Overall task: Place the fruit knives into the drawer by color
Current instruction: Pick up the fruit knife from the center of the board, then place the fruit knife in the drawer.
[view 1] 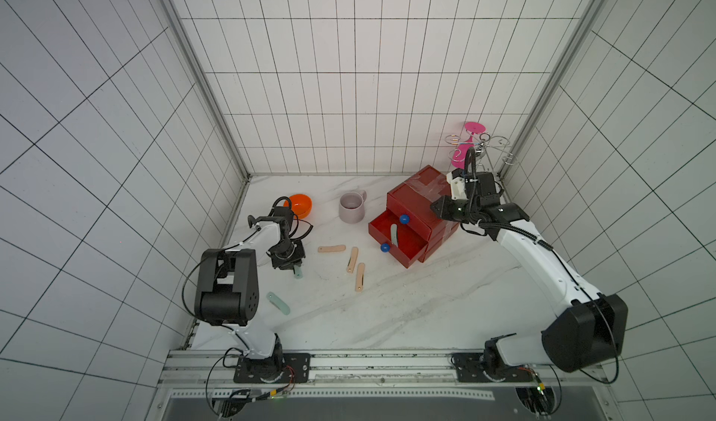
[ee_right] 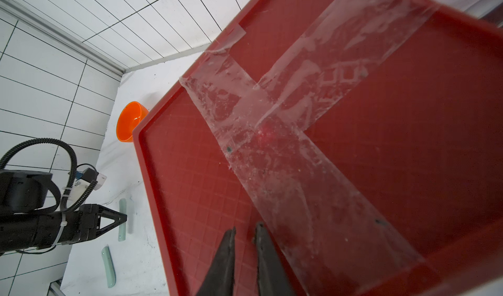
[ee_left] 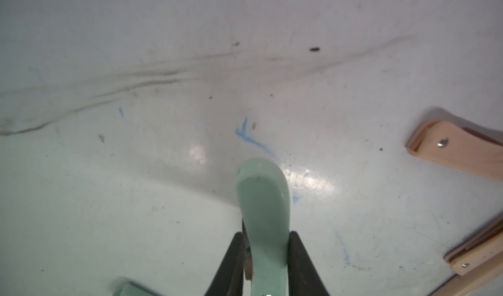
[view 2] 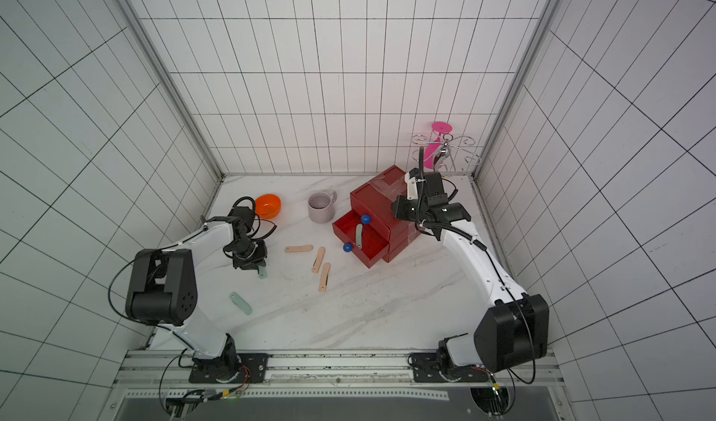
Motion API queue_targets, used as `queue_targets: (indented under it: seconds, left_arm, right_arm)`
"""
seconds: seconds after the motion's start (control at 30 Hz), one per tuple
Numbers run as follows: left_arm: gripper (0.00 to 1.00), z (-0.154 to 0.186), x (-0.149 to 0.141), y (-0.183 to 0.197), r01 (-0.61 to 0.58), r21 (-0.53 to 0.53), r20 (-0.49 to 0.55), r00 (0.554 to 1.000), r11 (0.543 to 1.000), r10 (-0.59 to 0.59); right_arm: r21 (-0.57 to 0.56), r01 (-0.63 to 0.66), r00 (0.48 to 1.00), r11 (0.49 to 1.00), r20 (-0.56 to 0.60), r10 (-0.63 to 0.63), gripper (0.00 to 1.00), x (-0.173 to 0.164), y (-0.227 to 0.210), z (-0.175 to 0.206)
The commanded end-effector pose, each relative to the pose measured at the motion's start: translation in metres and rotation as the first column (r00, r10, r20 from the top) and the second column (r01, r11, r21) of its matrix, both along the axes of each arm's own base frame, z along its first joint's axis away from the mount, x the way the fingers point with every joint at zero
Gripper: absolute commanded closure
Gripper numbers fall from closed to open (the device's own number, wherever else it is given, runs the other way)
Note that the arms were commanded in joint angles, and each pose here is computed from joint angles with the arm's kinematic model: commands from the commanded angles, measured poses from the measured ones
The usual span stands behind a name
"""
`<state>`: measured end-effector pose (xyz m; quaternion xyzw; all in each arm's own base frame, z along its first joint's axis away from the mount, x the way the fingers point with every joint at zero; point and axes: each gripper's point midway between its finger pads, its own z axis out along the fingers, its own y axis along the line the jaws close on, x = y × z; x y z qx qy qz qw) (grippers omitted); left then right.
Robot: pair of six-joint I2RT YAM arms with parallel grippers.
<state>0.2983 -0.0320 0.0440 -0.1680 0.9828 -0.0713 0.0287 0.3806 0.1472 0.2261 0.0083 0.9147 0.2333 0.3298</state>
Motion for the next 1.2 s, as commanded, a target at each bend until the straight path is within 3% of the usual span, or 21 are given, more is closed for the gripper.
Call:
queue_targets:
  seconds: [0.0, 0.2, 0.43, 0.63, 1.17]
  left_arm:
    - [0.76, 0.019, 0.001, -0.014, -0.005, -0.044, 0.046, 0.999, 0.999, 0.007]
    - [0.75, 0.046, -0.002, -0.037, 0.007, -0.100, 0.109, 0.994, 0.995, 0.004]
    - [0.75, 0.095, 0.006, -0.092, 0.063, -0.282, 0.224, 0.975, 0.957, 0.002]
    - [0.74, 0.125, 0.013, -0.133, 0.135, -0.322, 0.279, 0.959, 0.937, -0.042]
    - [0.74, 0.178, 0.030, -0.270, 0.329, -0.453, 0.406, 0.903, 0.829, -0.137]
  right_arm:
    - [-0.102, -0.078, 0.838, 0.992, -0.545, 0.010, 0.82, -0.098, -0.005, -0.114]
    - [-0.109, -0.075, 0.845, 0.991, -0.535, 0.005, 0.82, -0.101, -0.006, -0.111]
    - [-0.111, -0.081, 0.846, 0.991, -0.533, 0.010, 0.82, -0.103, -0.006, -0.109]
    - [-0.106, -0.087, 0.847, 0.991, -0.532, 0.017, 0.82, -0.102, -0.005, -0.108]
    - [-0.105, -0.095, 0.845, 0.990, -0.534, 0.025, 0.82, -0.103, -0.005, -0.109]
